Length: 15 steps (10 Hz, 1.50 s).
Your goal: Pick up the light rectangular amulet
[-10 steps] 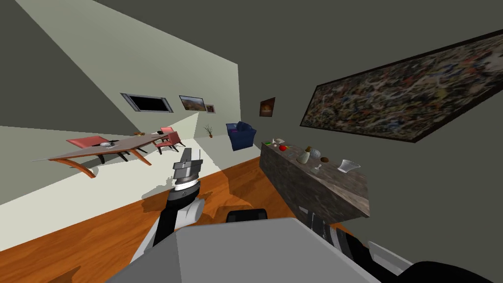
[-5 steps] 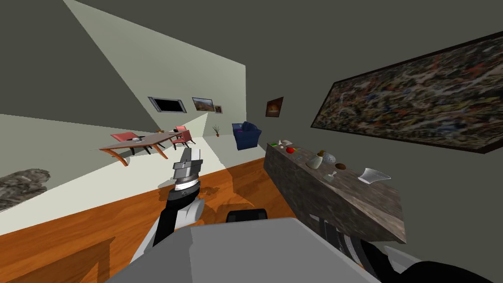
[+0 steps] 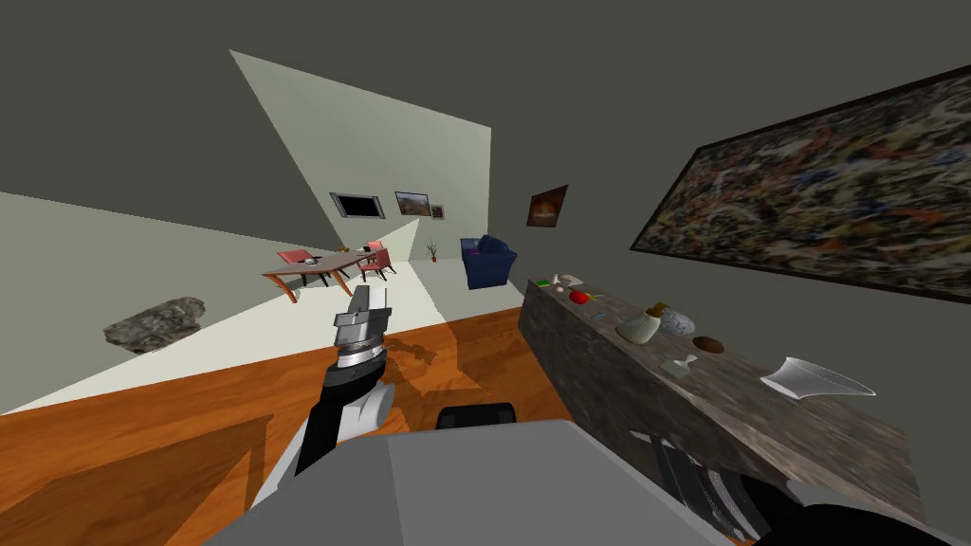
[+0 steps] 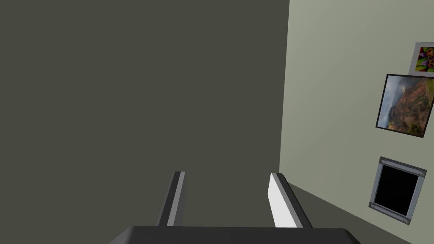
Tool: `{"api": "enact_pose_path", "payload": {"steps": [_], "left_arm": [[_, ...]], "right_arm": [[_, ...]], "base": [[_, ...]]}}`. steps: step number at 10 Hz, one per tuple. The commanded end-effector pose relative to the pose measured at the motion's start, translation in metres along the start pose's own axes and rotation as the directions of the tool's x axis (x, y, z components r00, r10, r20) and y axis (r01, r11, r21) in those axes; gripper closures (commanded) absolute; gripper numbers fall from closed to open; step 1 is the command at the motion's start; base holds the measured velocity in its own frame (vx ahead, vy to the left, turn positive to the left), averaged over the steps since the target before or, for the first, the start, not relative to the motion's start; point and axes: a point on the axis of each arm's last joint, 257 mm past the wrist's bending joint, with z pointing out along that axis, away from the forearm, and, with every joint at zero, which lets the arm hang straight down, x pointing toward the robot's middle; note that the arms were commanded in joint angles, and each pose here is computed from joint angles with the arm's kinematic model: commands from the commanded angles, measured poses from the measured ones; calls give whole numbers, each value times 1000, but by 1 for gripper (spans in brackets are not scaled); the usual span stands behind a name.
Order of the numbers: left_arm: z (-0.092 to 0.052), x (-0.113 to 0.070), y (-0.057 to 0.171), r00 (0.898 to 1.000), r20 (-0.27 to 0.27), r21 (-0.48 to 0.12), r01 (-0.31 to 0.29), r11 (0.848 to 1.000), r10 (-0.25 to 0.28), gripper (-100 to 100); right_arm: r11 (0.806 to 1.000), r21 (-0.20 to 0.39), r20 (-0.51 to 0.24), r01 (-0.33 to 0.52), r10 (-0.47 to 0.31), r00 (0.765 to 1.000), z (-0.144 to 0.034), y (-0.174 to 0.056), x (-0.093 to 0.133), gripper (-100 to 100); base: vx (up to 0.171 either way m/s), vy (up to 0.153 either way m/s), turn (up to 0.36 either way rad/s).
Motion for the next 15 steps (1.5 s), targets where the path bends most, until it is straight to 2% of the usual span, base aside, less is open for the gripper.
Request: {"api": "enact_pose_path", "payload": {"steps": [1,3,4,5,6,8,10,12,13,14,15], "left_arm": [[0,0,0,1000,0,0,0,1000,0,0],[0,0,0,1000,0,0,0,1000,0,0],[0,0,0,1000,0,0,0,1000,0,0],[0,0,0,1000,0,0,0,1000,0,0],[0,0,0,1000,0,0,0,1000,0,0],[0,0,0,1000,0,0,0,1000,0,0],[0,0,0,1000,0,0,0,1000,0,0],[0,0,0,1000,0,0,0,1000,0,0],[0,0,0,1000,0,0,0,1000,0,0],[0,0,0,1000,0,0,-1,1000,1,0],[0,0,0,1000,0,0,-1,1000,1,0]], "right_arm": [[999,-6,-46,49,-49,998,-9,-7,13,-100],[984,-50,-181,171,-178,967,-40,-18,60,-100],[982,-52,-192,183,-190,963,-44,-23,61,-100],[968,-83,-253,239,-252,934,-63,-31,81,-100],[968,-83,-254,239,-252,934,-63,-32,82,-100],[934,-149,-354,325,-357,864,-99,-46,116,-100],[934,-149,-354,325,-357,864,-99,-46,116,-100],[900,-210,-422,381,-436,795,-128,-57,141,-100],[885,-236,-446,401,-465,765,-139,-61,151,-100],[885,-236,-446,401,-465,765,-139,-61,151,-100],[872,-258,-463,415,-489,739,-148,-64,159,-100]], "base": [[28,-10,136],[39,-26,296],[37,-47,139],[49,-52,201],[36,-51,123],[37,-84,271],[14,-80,32],[16,-94,196],[5,-260,255],[-17,-210,76],[-20,-144,72]]}}
